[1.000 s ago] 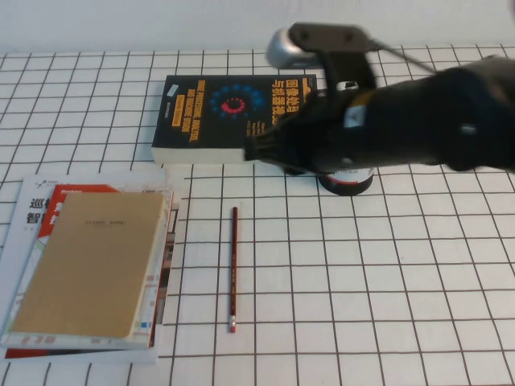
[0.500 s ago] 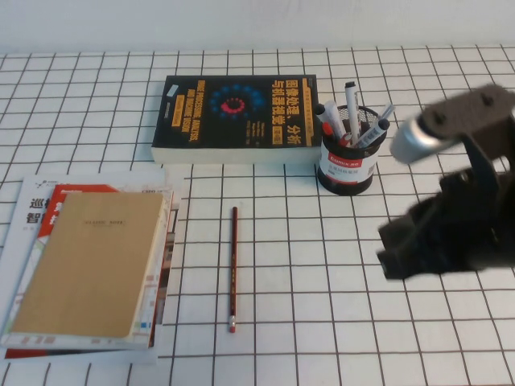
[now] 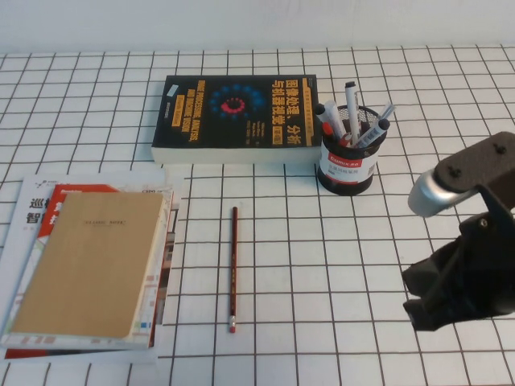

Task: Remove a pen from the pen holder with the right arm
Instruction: 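Take a marker out of the pen holder and lay it on the table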

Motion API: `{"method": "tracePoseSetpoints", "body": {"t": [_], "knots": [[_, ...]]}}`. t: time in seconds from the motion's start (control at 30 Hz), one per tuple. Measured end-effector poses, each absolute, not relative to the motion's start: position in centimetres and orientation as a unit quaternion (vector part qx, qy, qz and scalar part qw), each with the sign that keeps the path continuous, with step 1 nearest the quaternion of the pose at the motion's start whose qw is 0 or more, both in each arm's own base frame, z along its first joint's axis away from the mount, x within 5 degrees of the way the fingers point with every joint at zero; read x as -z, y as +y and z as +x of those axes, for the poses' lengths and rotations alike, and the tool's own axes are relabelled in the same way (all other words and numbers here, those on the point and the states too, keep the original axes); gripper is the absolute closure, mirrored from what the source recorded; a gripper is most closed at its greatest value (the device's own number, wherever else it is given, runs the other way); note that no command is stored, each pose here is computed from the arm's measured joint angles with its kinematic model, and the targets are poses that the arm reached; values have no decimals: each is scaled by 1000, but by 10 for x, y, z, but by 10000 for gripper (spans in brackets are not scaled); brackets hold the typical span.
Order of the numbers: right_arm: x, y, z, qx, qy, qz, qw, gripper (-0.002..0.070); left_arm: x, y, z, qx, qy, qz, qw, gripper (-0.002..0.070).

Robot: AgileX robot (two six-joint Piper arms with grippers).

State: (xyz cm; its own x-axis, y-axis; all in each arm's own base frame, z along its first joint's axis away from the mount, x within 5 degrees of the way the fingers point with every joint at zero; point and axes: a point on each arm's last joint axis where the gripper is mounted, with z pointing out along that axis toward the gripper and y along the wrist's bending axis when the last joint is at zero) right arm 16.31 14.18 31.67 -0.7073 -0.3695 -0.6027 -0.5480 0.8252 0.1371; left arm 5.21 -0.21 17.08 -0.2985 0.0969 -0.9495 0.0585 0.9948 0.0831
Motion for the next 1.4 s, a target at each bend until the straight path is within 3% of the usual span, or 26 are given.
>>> {"method": "tracePoseSetpoints", "body": {"t": [0.13, 0.33, 0.6, 0.83, 1.13, 1.4], "knots": [[-305, 138, 162, -146, 905, -257, 306, 692, -171, -2, 52, -16, 806, 48, 590, 679], [-286, 110, 152, -138, 863, -248, 419, 692, -171, -2, 52, -16, 806, 48, 590, 679], [-229, 49, 115, -111, 811, -164, 550, 692, -171, -2, 52, -16, 806, 48, 590, 679], [-193, 20, 82, -76, 759, -87, 641, 692, -171, -2, 52, -16, 806, 48, 590, 679], [-191, 9, 58, -54, 739, -59, 669, 692, -171, -2, 52, -16, 806, 48, 590, 679], [-180, 7, 55, -52, 776, -50, 627, 692, -171, -2, 52, -16, 806, 48, 590, 679]]}}
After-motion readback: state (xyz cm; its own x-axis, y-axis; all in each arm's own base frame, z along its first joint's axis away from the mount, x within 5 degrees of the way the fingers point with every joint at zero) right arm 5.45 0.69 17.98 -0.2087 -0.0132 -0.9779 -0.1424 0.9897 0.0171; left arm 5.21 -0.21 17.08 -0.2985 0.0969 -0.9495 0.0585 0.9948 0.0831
